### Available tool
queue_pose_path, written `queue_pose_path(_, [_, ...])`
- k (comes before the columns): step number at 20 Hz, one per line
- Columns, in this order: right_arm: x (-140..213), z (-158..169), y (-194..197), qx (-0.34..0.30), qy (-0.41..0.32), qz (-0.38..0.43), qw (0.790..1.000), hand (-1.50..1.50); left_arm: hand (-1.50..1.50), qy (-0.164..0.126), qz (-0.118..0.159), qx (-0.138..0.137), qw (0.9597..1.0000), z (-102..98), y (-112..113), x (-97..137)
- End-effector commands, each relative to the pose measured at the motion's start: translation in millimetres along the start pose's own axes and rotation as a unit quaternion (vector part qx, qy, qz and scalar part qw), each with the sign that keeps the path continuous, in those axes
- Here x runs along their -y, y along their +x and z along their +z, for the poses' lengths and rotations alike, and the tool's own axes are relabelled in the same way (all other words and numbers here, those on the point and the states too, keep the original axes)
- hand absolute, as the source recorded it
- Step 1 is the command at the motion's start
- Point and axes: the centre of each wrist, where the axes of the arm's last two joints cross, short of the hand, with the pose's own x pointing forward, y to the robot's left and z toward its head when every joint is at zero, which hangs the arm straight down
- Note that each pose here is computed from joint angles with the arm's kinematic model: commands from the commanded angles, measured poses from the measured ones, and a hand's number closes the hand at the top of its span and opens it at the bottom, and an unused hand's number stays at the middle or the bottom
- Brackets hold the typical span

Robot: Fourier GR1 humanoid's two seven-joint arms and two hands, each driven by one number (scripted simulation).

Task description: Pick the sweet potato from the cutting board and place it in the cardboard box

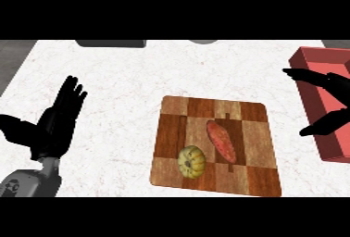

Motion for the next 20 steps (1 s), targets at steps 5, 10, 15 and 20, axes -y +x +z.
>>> queue_pose_path(5, [4.5, -34.4, 66.6, -0.015, 0.12, -0.003, 0.993, -1.5, 0.0, 0.013, -0.016, 0.004, 0.9998, 9.5, 15.2, -12.2])
queue_pose_path(10, [-17.3, -38.6, 88.6, 0.004, 0.124, -0.026, 0.992, -1.5, 0.0, 0.006, 0.001, -0.001, 1.0, 12.3, 4.3, -10.8])
queue_pose_path(15, [-29.2, -37.9, 107.1, -0.018, 0.125, -0.011, 0.992, -1.5, 0.0, 0.011, -0.003, 0.002, 0.9999, -5.9, 9.0, -1.8])
queue_pose_path(20, [-61.9, -45.4, 106.6, -0.052, 0.129, -0.007, 0.99, -1.5, 0.0, 0.021, 0.001, -0.002, 0.9998, -4.1, 11.3, 0.5])
